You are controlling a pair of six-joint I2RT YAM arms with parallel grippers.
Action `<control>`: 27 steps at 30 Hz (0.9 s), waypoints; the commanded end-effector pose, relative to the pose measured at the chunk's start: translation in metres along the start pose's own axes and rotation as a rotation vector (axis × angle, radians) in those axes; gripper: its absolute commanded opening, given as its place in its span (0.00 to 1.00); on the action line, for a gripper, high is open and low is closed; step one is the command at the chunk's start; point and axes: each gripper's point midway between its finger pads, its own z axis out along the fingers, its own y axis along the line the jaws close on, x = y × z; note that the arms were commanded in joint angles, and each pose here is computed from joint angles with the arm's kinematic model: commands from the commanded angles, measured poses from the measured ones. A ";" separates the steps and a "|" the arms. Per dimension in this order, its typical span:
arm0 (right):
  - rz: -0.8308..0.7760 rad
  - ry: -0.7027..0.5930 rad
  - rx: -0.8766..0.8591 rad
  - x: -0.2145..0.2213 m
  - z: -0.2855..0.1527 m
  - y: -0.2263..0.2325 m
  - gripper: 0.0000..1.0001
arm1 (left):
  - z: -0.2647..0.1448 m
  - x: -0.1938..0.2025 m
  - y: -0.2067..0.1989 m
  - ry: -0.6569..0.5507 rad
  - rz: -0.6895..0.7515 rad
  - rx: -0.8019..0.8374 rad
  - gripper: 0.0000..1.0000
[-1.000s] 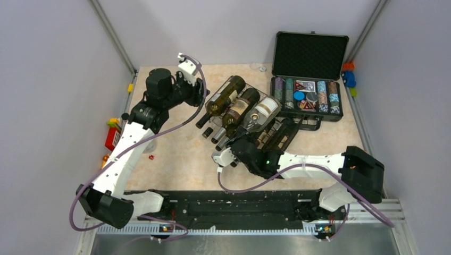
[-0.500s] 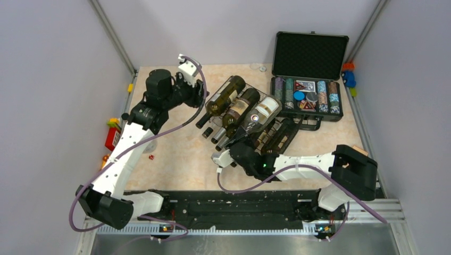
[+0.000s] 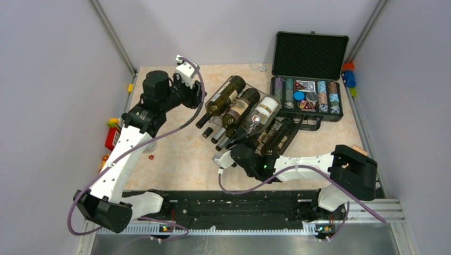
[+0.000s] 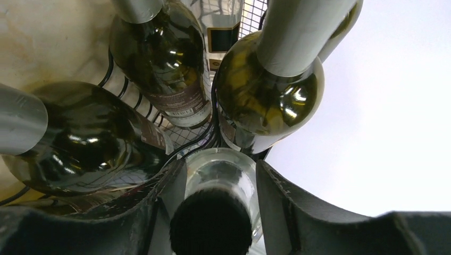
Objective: Put the wine bottle on the wine rack
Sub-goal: Place the wine bottle in the wine rack.
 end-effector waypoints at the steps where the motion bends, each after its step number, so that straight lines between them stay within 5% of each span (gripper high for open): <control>1: 0.024 -0.005 0.029 -0.001 -0.009 -0.007 0.55 | -0.010 -0.012 0.005 -0.038 0.018 -0.032 0.52; 14: 0.097 -0.040 0.022 0.002 -0.028 -0.007 0.93 | -0.017 -0.006 0.024 0.018 0.035 -0.136 0.56; 18: 0.215 -0.119 -0.004 0.001 -0.042 -0.014 0.96 | -0.033 0.003 0.043 0.088 0.053 -0.244 0.65; 22: 0.354 -0.245 -0.084 -0.005 -0.064 -0.021 0.97 | -0.059 0.013 0.077 0.162 0.022 -0.389 0.84; 27: 0.469 -0.355 -0.148 -0.009 -0.081 -0.029 0.98 | -0.089 0.024 0.115 0.191 -0.085 -0.515 0.89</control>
